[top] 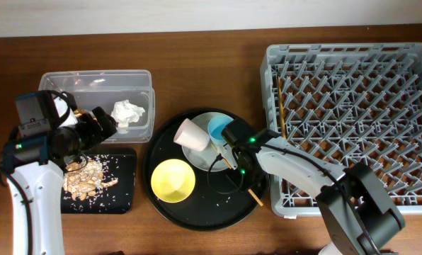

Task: Sort waste into correct bins and load items into the dishwasher rack
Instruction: 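Return the right gripper to grasp the second chopstick, then place the second chopstick into the dish rack with the right gripper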

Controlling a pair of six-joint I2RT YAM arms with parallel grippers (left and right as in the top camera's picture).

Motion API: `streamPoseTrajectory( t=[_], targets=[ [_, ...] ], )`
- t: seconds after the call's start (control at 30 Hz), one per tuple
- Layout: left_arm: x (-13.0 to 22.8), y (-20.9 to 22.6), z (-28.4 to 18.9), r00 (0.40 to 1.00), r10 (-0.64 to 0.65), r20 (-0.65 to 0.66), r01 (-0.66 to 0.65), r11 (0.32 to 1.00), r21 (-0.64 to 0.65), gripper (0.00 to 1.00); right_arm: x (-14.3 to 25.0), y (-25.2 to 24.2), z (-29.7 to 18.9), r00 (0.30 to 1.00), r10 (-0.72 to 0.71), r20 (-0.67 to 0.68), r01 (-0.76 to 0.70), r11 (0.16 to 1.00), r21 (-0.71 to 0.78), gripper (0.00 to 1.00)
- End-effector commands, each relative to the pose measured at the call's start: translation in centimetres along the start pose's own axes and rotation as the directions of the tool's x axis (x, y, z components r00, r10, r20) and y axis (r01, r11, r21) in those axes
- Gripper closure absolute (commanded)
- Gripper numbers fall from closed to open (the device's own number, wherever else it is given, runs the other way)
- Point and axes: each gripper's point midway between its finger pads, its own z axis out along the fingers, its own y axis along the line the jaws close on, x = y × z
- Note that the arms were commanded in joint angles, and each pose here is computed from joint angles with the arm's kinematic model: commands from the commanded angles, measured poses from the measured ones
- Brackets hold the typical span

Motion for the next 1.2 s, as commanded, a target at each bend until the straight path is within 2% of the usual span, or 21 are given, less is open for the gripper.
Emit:
streamPoseTrajectory(
  t=[0.0,0.43,0.73,0.87,1.0,1.07,1.13,1.17],
  targets=[
    [-0.5,-0.4,-0.7,1.0,0.012,0.024,-0.013,1.0,0.014,0.01,0.6,0.2,0.1,1.0,-0.01,-0.024,0.01,1.0,0.002,0.73],
    [-0.5,-0.4,-0.7,1.0,0.012,0.024,-0.013,1.0,0.013,0.01,2.0,0.4,-0.3,0.996,0.0,-0.084,0.0,1.0,-0.002,0.91],
    [-0.5,-0.4,-0.7,1.0,0.012,0.024,-0.013,1.0,0.014,0.01,3.2,1.2,-4.6,0.984,0.013,-0.177,-0.014,1.0,-0.007,0.96],
    [-0.5,-0.4,-0.7,1.0,0.012,0.024,-0.013,1.0,0.014,0.01,3.0,2.2,-9.5,0.998,-0.007,-0.063,0.007,1.0,-0.002,0.96],
    [-0.5,-0.4,-0.7,1.0,0.012,0.024,-0.013,1.0,0.014,0.01,2.3,2.7,-15.1,0.987,-0.046,0.153,0.04,0.998,0.041,0.96],
    [-0.5,-0.4,-0.7,1.0,0.012,0.024,-0.013,1.0,0.014,0.01,1.1,-1.0,-17.7,0.955,0.076,0.286,-0.127,0.978,0.163,0.96],
    [-0.5,-0.4,-0.7,1.0,0.012,0.024,-0.013,1.0,0.014,0.01,0.5,-5.0,-18.6,0.914,0.2,0.354,-0.269,0.95,0.158,0.96],
    [-0.5,-0.4,-0.7,1.0,0.012,0.024,-0.013,1.0,0.014,0.01,0.3,-8.2,-19.4,0.866,0.289,0.408,-0.375,0.915,0.146,0.96]
  ],
)
